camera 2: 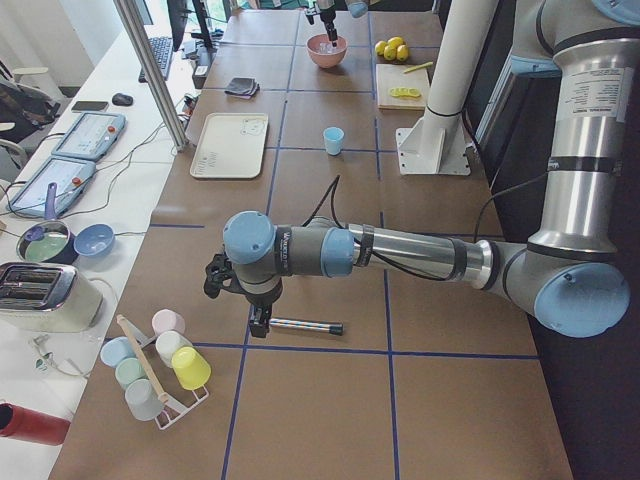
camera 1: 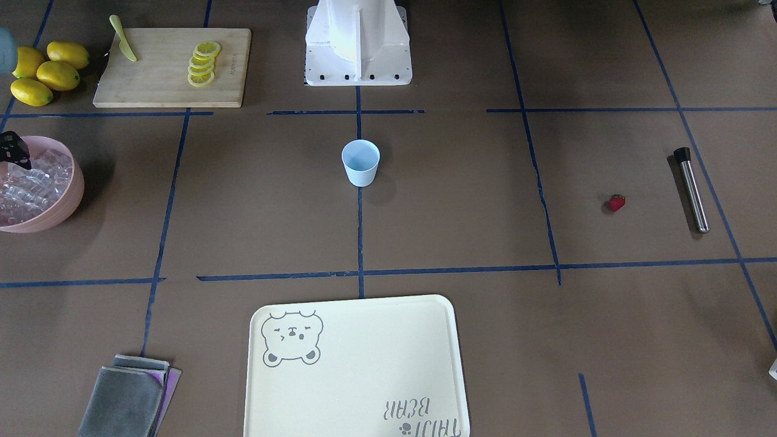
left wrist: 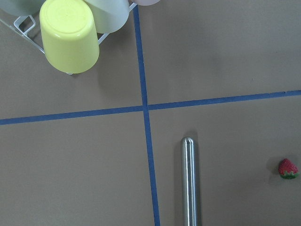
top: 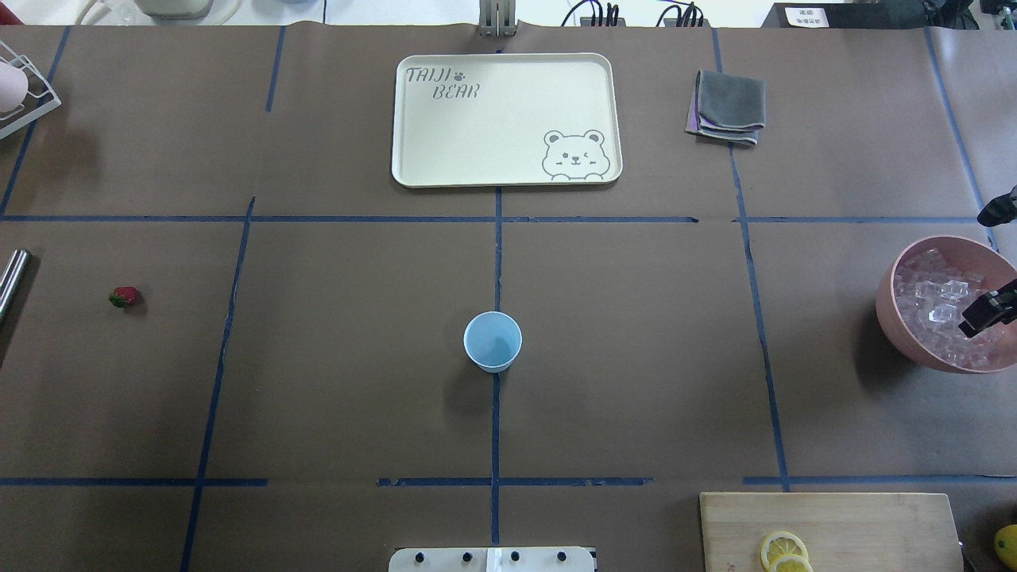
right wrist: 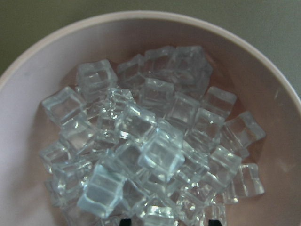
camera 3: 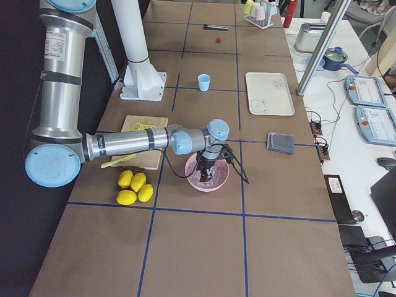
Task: Mash ice and strawberries in cup
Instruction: 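Lower the right gripper into the bowl and grasp an ice cube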
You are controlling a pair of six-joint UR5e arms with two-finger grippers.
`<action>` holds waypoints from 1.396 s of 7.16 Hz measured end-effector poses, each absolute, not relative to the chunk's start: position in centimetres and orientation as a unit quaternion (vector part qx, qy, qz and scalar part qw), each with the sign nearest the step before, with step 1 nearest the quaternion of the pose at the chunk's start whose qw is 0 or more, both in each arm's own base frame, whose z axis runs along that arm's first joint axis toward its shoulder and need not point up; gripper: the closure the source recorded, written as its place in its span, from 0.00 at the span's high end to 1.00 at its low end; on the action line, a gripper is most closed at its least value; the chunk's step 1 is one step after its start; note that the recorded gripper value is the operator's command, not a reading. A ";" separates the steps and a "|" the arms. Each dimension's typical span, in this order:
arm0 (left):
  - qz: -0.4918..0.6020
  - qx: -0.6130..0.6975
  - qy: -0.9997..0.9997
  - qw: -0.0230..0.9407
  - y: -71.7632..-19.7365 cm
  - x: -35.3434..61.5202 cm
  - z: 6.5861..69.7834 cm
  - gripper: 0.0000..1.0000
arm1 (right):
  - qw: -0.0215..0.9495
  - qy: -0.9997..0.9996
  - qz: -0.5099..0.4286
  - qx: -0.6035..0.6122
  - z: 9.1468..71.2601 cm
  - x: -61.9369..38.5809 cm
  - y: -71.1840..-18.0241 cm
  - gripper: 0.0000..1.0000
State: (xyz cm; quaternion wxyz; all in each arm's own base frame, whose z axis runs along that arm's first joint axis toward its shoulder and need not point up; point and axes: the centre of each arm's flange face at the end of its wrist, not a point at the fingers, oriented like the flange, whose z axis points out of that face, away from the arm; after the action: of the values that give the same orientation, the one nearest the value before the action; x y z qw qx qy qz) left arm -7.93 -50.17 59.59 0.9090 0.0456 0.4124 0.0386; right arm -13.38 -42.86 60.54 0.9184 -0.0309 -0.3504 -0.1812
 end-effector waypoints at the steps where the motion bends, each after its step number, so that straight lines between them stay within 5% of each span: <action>1: 0.039 0.046 0.412 0.909 -50.2 -7.9 59.6 1.00 | 0.918 -0.351 -0.181 -0.032 60.6 -13.4 -42.8 0.59; 10: 0.035 0.047 0.412 0.909 -50.2 -8.3 59.5 1.00 | 0.916 -0.355 -0.183 -0.032 60.3 -13.6 -42.8 0.56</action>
State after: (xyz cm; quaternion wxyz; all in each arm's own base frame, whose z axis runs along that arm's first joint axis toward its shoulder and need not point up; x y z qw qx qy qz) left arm -8.32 -50.17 59.51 0.9092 0.0475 0.4122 0.0351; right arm -13.65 -42.82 60.26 0.9164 -0.0317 -0.3547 -0.1826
